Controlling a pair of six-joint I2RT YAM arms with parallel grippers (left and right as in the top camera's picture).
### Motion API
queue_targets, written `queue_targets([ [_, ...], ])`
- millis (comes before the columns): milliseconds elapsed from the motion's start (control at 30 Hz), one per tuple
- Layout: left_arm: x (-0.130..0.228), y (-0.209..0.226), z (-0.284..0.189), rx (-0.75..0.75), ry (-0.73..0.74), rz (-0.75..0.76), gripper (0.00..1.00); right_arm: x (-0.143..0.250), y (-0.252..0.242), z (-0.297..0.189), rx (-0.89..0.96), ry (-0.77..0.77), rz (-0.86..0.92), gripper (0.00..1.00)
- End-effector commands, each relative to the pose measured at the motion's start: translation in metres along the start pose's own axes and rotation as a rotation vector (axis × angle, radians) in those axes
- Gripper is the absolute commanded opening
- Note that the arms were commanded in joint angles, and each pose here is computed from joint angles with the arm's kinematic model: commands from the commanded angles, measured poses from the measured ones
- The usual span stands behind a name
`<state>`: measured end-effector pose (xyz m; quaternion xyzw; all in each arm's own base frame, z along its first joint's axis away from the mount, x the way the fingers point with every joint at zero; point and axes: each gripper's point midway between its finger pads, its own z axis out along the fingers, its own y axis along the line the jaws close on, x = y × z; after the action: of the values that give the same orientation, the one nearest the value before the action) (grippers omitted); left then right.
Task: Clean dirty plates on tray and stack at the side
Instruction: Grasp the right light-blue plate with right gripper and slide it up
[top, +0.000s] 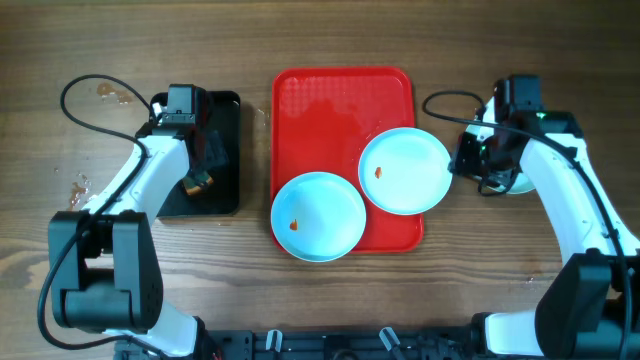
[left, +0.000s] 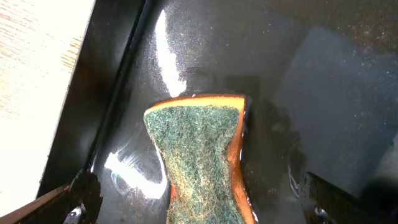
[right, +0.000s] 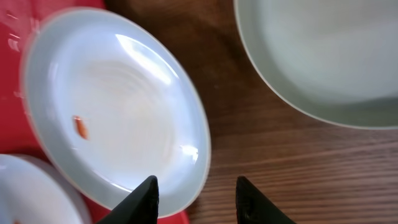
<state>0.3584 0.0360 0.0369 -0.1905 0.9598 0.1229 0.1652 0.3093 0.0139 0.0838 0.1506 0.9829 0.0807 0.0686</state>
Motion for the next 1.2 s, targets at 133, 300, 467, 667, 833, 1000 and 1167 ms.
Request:
queue_targets([
  [133,-0.024,-0.007,0.001,0.022,-0.098,-0.025,1.0,0.015,-0.011,0.04,0.002,-0.012,0.001,0.35],
  [300,-0.024,-0.007,0.001,0.022,-0.097,-0.025,1.0,0.008,0.001,0.055,-0.082,-0.074,-0.037,0.24],
  [467,-0.024,-0.007,0.001,0.022,-0.098,-0.025,1.0,-0.007,0.009,0.052,-0.119,-0.132,-0.049,0.04],
  [667,-0.024,-0.007,0.001,0.022,-0.098,-0.025,1.0,-0.053,0.029,0.018,-0.158,-0.267,-0.071,0.04],
  [833,-0.024,-0.007,0.001,0.022,-0.097,-0.025,1.0,-0.079,0.067,0.001,-0.215,-0.392,-0.192,0.04],
  [1000,-0.024,-0.007,0.001,0.022,-0.098,-0.025,1.0,-0.077,0.114,0.022,-0.261,-0.41,-0.3,0.04],
  [1167,-0.024,-0.007,0.001,0.022,-0.097,-0.025,1.0,-0.079,0.146,0.053,-0.294,-0.427,-0.369,0.04],
])
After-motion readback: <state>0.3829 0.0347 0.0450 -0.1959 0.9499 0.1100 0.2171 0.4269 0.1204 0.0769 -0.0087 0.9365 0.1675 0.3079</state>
